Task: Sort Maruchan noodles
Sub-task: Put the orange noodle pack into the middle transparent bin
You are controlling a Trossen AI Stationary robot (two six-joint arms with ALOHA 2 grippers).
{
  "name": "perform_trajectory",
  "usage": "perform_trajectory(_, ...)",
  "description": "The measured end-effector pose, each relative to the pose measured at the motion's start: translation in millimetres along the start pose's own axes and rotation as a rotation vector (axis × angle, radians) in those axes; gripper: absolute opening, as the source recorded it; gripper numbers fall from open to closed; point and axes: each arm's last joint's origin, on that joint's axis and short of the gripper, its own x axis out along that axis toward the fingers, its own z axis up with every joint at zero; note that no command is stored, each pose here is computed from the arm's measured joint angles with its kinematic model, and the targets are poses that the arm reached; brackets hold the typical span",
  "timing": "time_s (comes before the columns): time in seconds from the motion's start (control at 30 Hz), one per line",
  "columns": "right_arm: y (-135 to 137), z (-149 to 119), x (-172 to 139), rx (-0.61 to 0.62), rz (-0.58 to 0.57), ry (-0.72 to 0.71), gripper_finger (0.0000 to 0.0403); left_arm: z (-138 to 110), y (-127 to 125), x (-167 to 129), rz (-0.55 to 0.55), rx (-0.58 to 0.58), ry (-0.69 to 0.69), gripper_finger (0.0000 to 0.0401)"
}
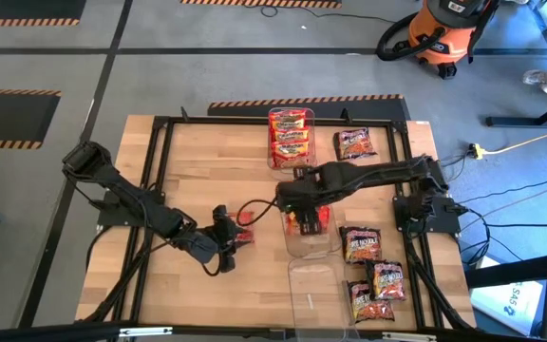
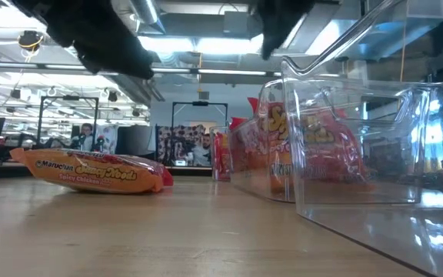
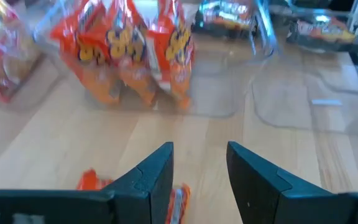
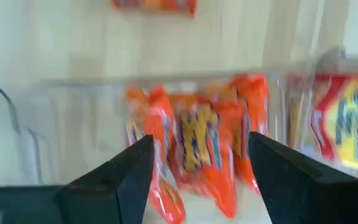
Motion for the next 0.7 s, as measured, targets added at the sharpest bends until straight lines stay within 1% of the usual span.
perform_trajectory(0.1,0,3,0,-0.011,0.010,-0.094,0.0237,-5,1,-1,-0.001,-0.031,0.049,0.0141)
perform_trajectory(0.23,-3,13,16,-0.009,0.005,-0.217,0.0237,-17,-3,-8,-0.006,-0.055,0.128,0.0141)
perform_trajectory(0.27,-4,15,22,0.000,0.009,-0.243,0.0237,-20,-4,-11,0.005,-0.053,0.142,0.0141)
perform_trajectory(0.33,-8,24,34,0.021,0.017,-0.319,0.0237,-28,-5,-14,0.048,-0.058,0.128,0.0141)
perform_trajectory(0.4,-14,28,47,0.039,0.030,-0.356,0.0237,-39,-4,-12,0.086,-0.055,0.126,0.0141)
perform_trajectory(0.43,-18,33,51,0.054,0.034,-0.404,0.0237,-45,-2,-10,0.100,-0.051,0.140,0.0141)
perform_trajectory(0.47,-21,38,52,0.074,0.044,-0.454,0.0237,-51,0,-8,0.114,-0.049,0.151,0.0141)
perform_trajectory(0.53,-28,44,56,0.111,0.060,-0.500,0.0237,-62,4,-3,0.146,-0.058,0.168,0.0141)
perform_trajectory(0.57,-30,49,58,0.129,0.072,-0.545,0.0237,-68,6,0,0.160,-0.053,0.185,0.0141)
perform_trajectory(0.63,-34,54,69,0.142,0.089,-0.566,0.0237,-76,8,4,0.181,-0.035,0.202,0.0141)
perform_trajectory(0.7,-36,60,81,0.161,0.095,-0.594,0.0237,-81,6,8,0.174,0.002,0.207,0.0141)
